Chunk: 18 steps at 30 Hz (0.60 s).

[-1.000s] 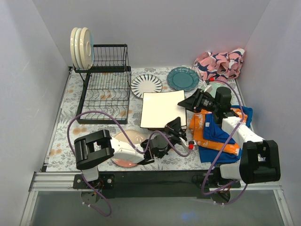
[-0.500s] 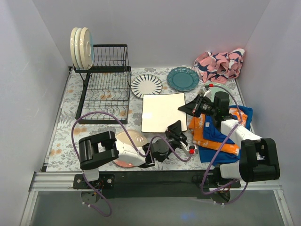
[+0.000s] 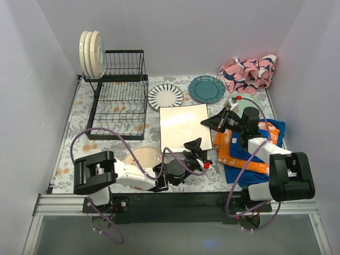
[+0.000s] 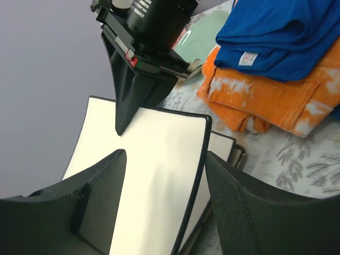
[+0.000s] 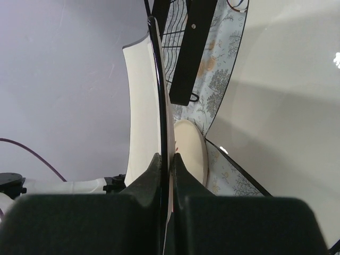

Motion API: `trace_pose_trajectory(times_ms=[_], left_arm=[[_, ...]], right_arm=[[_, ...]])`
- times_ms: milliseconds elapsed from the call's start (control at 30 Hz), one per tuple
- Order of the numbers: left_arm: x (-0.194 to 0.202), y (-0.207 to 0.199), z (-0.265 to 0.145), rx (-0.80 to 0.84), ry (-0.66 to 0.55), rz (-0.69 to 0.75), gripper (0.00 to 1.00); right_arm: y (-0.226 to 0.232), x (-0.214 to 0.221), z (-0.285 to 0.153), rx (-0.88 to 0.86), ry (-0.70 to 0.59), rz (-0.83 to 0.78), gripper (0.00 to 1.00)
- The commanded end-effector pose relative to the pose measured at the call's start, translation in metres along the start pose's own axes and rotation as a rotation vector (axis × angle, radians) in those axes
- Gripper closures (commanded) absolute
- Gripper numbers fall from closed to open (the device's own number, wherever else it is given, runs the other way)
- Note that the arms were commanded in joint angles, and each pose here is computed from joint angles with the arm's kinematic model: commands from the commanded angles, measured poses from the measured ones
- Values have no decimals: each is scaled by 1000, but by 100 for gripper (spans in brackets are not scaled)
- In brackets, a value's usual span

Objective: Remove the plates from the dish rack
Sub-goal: Place the plate at the center of the board.

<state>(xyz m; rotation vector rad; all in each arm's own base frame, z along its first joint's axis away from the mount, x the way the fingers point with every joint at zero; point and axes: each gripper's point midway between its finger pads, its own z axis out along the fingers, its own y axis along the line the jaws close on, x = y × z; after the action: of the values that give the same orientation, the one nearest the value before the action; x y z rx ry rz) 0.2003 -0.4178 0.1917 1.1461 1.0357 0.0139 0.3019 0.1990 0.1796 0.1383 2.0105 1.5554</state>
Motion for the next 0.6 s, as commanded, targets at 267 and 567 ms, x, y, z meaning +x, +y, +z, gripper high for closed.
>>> trace_pose_trajectory(times_ms=[267, 567], left_arm=[[-61, 18, -43, 296, -67, -764, 32], [-23, 125, -72, 44, -101, -1139, 27]], right_arm=[[17, -41, -10, -94, -75, -113, 99], [-13, -51, -7, -46, -100, -107, 99]])
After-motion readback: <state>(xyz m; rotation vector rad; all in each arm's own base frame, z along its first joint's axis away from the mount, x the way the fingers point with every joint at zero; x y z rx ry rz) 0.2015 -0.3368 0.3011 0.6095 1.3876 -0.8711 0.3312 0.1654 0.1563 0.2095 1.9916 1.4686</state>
